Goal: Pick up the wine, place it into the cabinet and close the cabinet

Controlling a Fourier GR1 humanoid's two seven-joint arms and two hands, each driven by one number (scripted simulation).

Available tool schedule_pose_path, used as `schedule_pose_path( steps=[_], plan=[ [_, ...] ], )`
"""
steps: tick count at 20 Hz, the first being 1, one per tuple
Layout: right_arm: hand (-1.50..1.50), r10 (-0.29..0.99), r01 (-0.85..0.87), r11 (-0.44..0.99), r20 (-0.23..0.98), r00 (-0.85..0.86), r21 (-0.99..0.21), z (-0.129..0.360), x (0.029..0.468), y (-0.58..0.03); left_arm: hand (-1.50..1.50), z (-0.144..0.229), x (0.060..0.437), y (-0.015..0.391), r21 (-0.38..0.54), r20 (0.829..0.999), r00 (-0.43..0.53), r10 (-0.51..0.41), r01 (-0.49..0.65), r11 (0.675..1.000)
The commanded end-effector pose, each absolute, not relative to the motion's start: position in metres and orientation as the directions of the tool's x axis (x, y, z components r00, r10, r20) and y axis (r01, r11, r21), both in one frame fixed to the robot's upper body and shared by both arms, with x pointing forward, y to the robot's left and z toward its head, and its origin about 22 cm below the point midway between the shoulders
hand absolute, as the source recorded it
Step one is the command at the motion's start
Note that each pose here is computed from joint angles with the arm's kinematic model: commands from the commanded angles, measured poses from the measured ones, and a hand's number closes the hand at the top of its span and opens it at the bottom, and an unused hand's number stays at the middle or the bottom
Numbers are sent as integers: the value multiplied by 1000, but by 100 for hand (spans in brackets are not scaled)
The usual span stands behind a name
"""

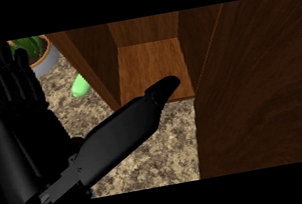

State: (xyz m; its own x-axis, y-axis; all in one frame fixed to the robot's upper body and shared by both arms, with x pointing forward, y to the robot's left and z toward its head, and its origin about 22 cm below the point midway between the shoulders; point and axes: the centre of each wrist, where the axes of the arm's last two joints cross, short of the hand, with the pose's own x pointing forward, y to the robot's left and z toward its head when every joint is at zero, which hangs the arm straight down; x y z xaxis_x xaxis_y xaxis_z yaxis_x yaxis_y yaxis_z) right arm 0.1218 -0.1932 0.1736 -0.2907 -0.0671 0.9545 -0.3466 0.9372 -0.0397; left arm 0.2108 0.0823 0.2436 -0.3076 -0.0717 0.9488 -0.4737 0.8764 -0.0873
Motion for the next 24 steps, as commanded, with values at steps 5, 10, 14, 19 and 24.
schedule_pose_path(
  steps=[5, 10, 14, 19, 24],
  plan=[
    [-150, -111, -353, 935, 928, -355, -23, 206, 83, -205, -150, 238, 187, 118, -14, 981, -172, -93, -537, 843],
    [-150, -106, -370, 929, 929, -355, -36, 209, 76, -204, -150, 229, 180, 142, 0, 987, -133, -93, -574, 819],
    [-150, -92, -350, 936, 927, -362, -43, 210, 86, -202, -150, 224, 182, 142, -3, 989, -121, -81, -575, 818],
    [-150, -108, -370, 928, 925, -365, -38, 211, 83, -200, -150, 190, 175, 154, -14, 994, -95, -52, -586, 810],
    [-150, -112, -359, 933, 927, -359, -26, 209, 80, -202, -150, 171, 160, 167, -1, 999, -39, -28, -605, 796]
  ],
)
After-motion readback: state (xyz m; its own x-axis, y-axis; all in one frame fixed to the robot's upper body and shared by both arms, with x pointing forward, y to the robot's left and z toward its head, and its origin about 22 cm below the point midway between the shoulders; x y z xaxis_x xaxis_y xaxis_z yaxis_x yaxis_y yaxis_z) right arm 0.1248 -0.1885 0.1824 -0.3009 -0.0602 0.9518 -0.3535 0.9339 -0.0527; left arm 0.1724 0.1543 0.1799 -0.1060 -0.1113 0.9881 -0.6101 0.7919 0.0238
